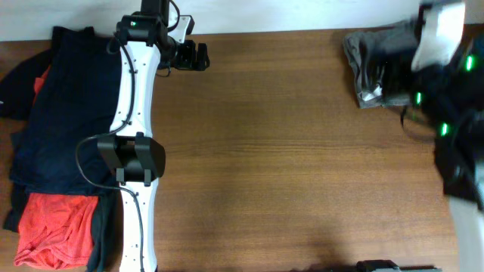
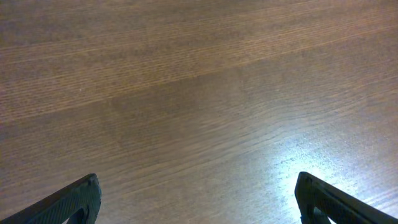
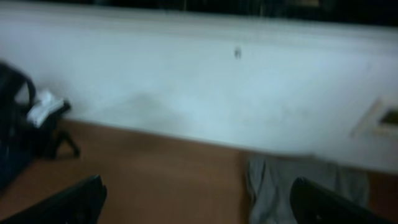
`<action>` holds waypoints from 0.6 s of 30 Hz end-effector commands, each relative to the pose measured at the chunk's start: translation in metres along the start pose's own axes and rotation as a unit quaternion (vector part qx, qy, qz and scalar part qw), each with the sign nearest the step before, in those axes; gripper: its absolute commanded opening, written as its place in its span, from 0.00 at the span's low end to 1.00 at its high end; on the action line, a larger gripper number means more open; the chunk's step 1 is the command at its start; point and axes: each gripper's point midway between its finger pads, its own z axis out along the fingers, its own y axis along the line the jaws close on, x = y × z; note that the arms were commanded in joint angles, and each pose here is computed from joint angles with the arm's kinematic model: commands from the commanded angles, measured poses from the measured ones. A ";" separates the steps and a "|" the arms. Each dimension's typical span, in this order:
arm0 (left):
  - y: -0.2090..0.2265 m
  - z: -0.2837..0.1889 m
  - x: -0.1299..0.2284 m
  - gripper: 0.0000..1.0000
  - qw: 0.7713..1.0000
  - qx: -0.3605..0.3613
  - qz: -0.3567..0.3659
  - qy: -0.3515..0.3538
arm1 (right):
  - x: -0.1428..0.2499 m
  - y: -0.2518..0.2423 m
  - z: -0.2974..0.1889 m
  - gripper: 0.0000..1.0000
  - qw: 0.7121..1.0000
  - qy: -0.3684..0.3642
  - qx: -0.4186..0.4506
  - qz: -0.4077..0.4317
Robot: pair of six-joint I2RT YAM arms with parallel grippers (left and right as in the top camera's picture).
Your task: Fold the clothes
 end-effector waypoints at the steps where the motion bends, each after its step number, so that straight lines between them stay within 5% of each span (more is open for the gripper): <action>1: -0.001 0.003 -0.001 0.99 1.000 -0.001 0.011 -0.001 | 0.064 -0.009 -0.009 0.99 0.999 0.013 0.028 0.009; 13: -0.002 0.003 -0.001 0.99 1.000 -0.001 0.011 -0.001 | 0.240 0.016 -0.039 0.99 0.998 -0.068 0.010 -0.004; 18: -0.002 0.003 -0.001 0.99 1.000 -0.001 0.012 -0.001 | 0.282 0.021 -0.040 0.99 0.996 -0.089 0.008 -0.010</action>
